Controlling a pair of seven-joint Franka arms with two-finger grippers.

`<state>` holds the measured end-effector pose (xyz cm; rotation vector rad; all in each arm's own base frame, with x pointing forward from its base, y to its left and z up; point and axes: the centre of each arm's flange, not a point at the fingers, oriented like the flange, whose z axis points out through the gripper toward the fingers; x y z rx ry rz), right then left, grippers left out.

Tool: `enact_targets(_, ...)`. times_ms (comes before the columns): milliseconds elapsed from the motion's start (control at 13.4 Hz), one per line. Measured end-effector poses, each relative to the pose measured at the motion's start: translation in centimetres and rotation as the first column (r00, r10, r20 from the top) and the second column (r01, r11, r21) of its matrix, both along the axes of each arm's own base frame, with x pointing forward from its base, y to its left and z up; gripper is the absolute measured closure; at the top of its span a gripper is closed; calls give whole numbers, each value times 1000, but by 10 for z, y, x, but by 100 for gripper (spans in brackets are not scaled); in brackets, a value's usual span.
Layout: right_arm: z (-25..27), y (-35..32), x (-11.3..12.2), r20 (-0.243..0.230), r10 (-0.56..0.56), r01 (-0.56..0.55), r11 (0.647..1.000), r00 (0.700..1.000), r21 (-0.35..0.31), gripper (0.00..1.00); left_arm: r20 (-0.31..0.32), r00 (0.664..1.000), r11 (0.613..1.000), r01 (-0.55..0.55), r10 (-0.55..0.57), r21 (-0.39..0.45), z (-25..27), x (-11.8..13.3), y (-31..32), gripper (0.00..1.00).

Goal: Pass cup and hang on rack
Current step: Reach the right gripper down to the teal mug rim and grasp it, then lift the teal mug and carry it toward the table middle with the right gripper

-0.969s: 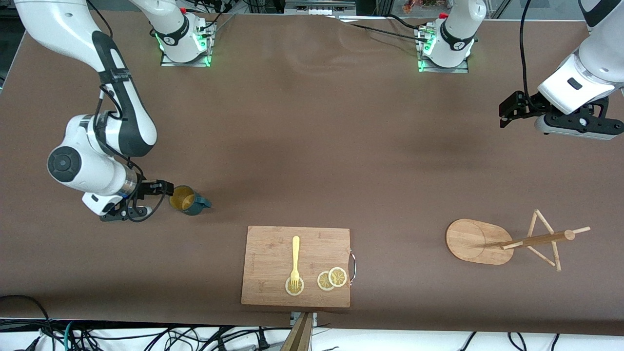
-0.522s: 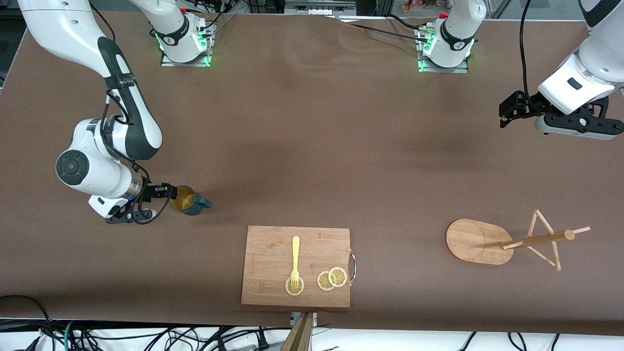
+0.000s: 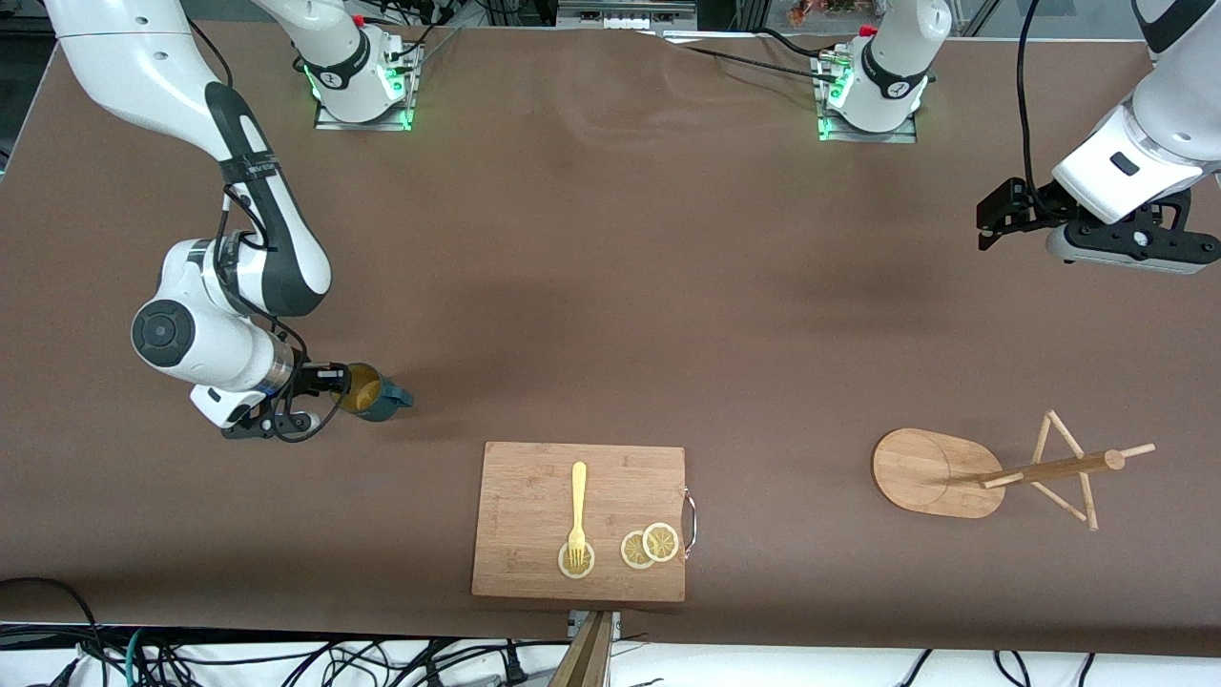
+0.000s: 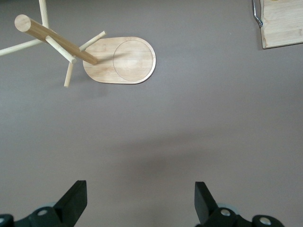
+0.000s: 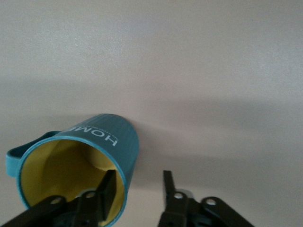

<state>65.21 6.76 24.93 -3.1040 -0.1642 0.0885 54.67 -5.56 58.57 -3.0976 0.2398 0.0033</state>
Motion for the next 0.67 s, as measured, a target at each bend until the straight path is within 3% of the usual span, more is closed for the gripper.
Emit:
enact_targets(224,0,0,0,0,0,0,1000,1000,0,96,0,1000,1000,0,0,0,0,0,0,0)
enact_targets(671,11,47,1,15,64,-64,998,998,4,96,0,1000,1000,0,0,0,0,0,0,0)
